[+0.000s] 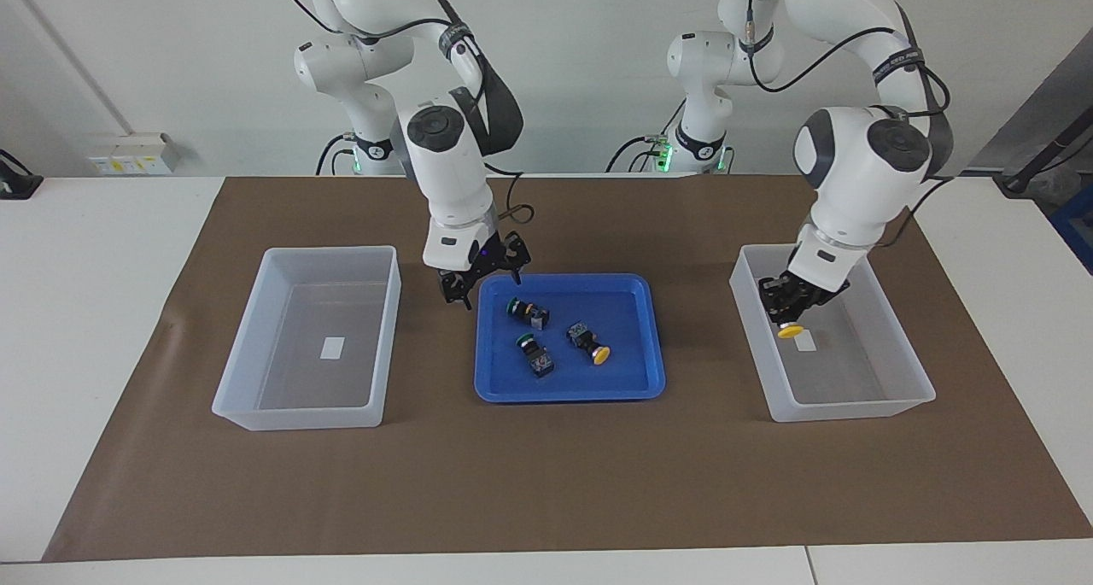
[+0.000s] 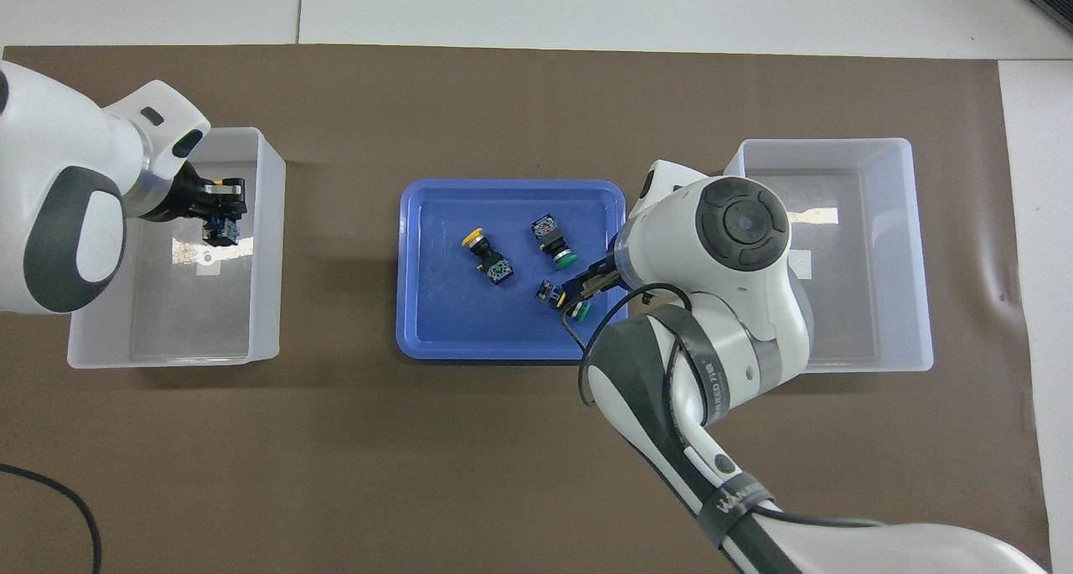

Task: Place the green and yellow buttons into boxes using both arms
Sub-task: 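Carry the button to the box while the right gripper reaches the tray, then release the button in the box while the right gripper grasps a green one, then lift the green button with the right gripper while the left gripper grasps another, then release the green button in the box while the left gripper carries its button, then release the left gripper's button while the right gripper grasps another green button, then carry the green button into the box with the right gripper and release, then grasp the last yellow button with the left gripper while the right gripper withdraws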

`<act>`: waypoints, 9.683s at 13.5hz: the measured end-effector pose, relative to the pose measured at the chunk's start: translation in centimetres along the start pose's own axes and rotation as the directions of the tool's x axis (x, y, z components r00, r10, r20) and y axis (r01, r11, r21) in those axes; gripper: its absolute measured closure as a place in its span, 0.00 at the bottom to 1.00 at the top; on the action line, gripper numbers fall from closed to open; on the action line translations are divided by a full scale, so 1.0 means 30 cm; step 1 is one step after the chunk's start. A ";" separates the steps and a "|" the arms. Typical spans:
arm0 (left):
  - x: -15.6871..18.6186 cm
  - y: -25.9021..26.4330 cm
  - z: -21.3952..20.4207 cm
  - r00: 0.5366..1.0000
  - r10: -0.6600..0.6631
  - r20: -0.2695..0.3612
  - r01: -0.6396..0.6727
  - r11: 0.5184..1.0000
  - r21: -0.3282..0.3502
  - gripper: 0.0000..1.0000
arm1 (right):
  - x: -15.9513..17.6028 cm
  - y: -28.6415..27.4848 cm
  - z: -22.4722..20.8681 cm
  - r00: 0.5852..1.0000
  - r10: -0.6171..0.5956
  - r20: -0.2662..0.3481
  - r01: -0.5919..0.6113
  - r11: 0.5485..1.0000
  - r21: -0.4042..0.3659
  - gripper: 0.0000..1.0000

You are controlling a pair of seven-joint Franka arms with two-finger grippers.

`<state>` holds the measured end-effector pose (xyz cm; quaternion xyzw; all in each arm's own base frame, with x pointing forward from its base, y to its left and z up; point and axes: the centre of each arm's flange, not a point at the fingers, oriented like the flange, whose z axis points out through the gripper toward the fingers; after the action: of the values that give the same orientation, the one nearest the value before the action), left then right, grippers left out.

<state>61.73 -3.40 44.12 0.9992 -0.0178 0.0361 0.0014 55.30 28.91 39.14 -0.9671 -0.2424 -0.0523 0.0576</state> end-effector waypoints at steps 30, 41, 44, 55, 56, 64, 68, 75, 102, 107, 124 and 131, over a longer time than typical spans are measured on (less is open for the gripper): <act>-0.268 0.969 0.149 0.729 -0.684 -0.027 0.663 0.716 -0.217 0.15 | -0.188 0.346 -0.269 0.987 0.151 0.050 -0.151 0.989 0.001 0.67; -0.277 1.081 0.440 0.638 -0.770 0.001 0.735 0.608 -0.302 0.23 | -0.339 0.973 -0.029 0.986 -0.160 0.052 0.165 0.979 -0.121 0.67; -0.300 1.112 0.487 0.651 -0.759 0.003 0.727 0.622 -0.291 0.27 | -0.333 0.996 0.075 0.985 -0.169 0.047 0.174 0.974 -0.145 0.67; -0.179 1.047 0.331 0.734 -0.678 -0.039 0.674 0.734 -0.084 0.55 | -0.251 0.910 -0.199 0.981 -0.190 0.021 0.191 0.973 -0.133 0.00; -0.143 0.984 0.273 0.753 -0.656 -0.044 0.653 0.754 -0.071 0.55 | -0.223 0.861 -0.247 0.985 -0.173 0.008 0.173 0.977 -0.128 0.00; -0.025 0.389 0.012 0.913 -0.408 -0.004 0.408 0.912 0.042 0.55 | 0.033 0.193 -0.093 0.991 -0.036 -0.126 0.031 0.999 -0.038 0.00; -0.027 0.394 0.013 0.923 -0.386 0.002 0.386 0.922 0.042 0.55 | 0.083 0.049 0.132 0.981 -0.093 -0.172 0.088 0.995 -0.037 0.00; -0.017 0.343 0.014 0.943 -0.334 0.004 0.334 0.942 0.046 0.55 | 0.084 -0.063 0.336 0.974 -0.142 -0.174 0.139 0.990 -0.034 0.10; 0.034 0.095 -0.010 0.996 -0.078 0.041 0.076 0.996 0.050 0.00 | -0.452 0.899 -0.043 0.991 -0.123 0.057 0.125 0.991 -0.041 0.67; -0.051 0.539 0.066 0.933 -0.358 -0.025 0.358 0.934 0.008 0.00 | -0.505 0.873 0.044 0.989 -0.128 0.072 0.131 0.991 -0.032 0.60; -0.234 0.933 0.450 0.605 -0.795 -0.036 0.758 0.589 -0.279 0.06 | -0.302 0.782 -0.430 0.932 0.361 -0.027 -0.362 0.923 -0.128 0.00; -0.245 0.952 0.478 0.610 -0.792 -0.033 0.755 0.593 -0.281 0.30 | -0.261 0.672 -0.781 0.881 0.471 0.039 -0.462 0.877 -0.132 0.00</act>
<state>54.41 -31.72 29.31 0.8931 0.4145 0.1065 0.1385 56.29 4.41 59.54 -0.9998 -0.0005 -0.0175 0.0023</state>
